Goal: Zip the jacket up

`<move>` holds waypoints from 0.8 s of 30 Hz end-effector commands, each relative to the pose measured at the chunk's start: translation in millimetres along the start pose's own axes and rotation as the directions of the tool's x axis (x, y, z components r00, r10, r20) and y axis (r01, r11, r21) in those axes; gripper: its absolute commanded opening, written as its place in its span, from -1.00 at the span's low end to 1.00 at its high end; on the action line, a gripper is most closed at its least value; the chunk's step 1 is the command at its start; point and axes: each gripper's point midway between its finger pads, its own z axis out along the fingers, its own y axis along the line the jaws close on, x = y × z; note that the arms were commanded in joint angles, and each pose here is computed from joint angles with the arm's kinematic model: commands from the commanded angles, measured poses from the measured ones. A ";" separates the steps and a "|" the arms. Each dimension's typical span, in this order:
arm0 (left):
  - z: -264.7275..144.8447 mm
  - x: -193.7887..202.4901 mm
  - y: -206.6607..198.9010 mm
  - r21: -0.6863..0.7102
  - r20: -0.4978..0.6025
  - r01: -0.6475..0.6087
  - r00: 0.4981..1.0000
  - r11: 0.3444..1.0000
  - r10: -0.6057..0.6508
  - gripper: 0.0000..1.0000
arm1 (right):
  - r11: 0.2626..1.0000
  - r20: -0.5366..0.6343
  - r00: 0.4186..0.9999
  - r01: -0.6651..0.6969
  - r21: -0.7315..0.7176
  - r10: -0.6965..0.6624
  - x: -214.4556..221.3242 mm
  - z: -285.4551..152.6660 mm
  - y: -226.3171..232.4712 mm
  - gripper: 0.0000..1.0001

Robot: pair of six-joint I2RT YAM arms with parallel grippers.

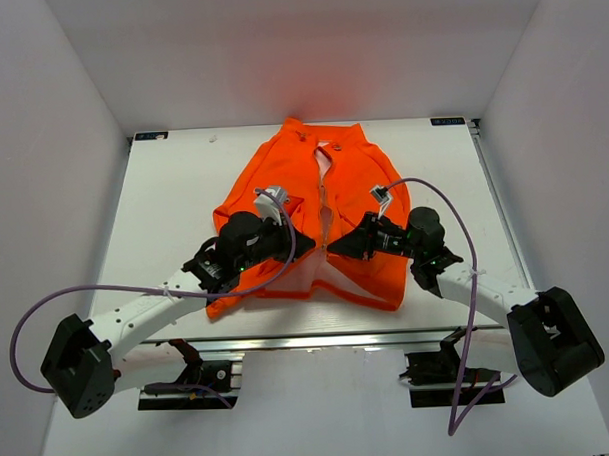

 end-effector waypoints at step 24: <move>-5.0 -8.4 -21.8 0.083 0.035 0.003 0.999 0.997 -0.006 -1.00 | 0.990 0.020 0.997 0.078 -0.116 -0.076 -17.8 2.0 31.1 -1.00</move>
